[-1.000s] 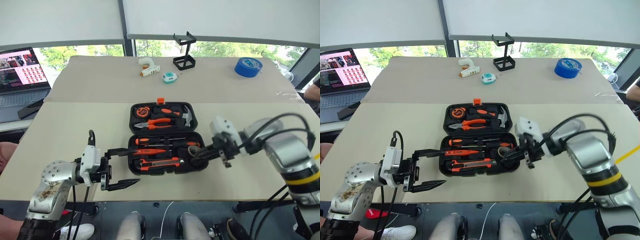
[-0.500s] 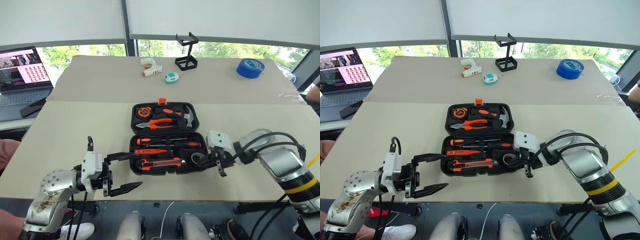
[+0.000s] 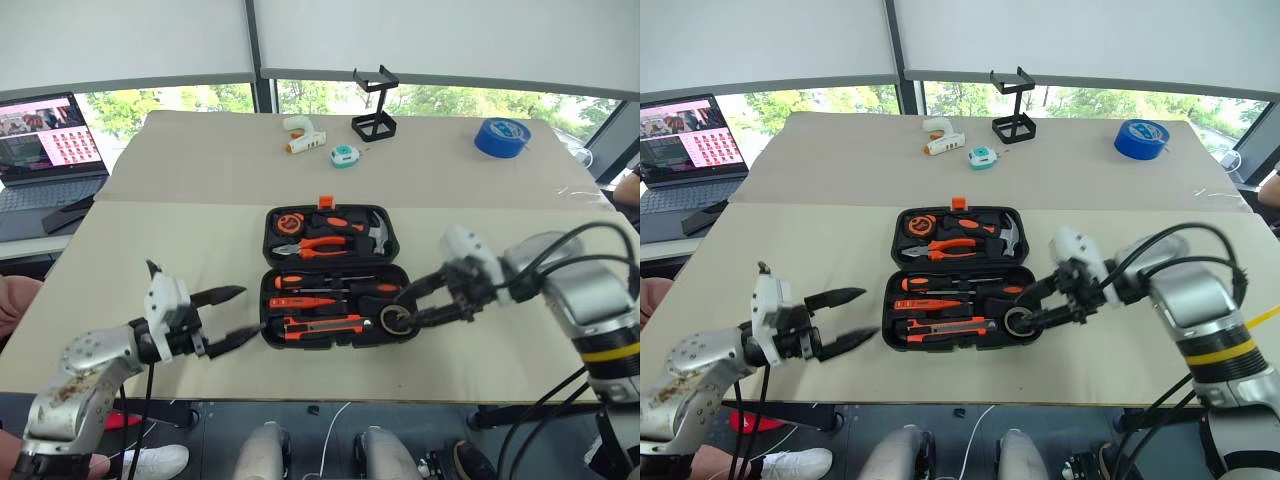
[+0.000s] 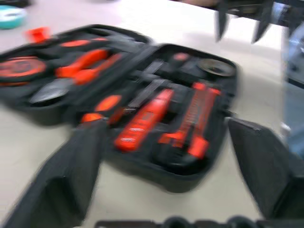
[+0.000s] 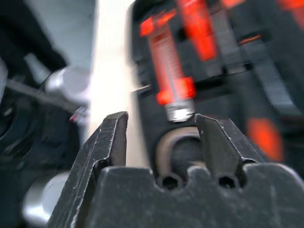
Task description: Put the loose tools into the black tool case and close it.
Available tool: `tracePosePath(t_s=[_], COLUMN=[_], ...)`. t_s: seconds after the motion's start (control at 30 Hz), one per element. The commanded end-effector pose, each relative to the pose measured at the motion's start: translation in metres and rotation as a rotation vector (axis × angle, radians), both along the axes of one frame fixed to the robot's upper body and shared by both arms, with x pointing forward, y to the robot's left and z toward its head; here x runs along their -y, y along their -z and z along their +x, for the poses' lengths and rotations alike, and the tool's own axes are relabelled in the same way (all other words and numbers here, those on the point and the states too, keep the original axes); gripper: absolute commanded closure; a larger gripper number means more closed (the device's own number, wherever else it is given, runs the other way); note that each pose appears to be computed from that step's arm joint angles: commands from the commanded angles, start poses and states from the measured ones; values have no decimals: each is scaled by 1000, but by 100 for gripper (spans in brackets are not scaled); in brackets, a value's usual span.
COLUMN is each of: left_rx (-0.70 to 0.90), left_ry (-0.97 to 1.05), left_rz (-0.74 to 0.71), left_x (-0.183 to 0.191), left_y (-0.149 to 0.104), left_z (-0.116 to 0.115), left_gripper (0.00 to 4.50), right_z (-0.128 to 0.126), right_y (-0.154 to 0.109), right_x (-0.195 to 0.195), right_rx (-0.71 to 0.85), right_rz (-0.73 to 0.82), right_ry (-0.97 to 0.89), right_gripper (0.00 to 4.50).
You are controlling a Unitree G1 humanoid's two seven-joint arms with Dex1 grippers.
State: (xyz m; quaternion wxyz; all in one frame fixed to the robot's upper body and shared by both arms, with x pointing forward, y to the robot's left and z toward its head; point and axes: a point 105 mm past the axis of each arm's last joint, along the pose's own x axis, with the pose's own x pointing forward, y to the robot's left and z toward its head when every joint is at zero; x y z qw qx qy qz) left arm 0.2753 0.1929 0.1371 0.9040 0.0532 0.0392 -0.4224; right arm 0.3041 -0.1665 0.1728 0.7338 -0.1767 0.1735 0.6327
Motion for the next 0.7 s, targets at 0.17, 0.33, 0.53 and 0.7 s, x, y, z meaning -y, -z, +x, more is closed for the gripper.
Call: tracePosePath(t_s=[0.17, 0.33, 0.53, 0.7], left_rx=[-51, -98, -98, -107], left_ry=[-222, -153, -40, 22], left_rz=[65, 103, 126, 149], left_x=[-8, 22, 46, 53], left_y=[13, 28, 32, 35], left_z=[52, 67, 69, 63], left_gripper=[360, 441, 441, 441], right_z=[68, 85, 66, 47], right_y=[20, 46, 55, 62], right_x=[19, 5, -18, -21], right_rx=[358, 428, 368, 330], right_rz=[-65, -100, -32, -32], right_ry=[274, 306, 176, 165], right_gripper=[374, 446, 446, 446])
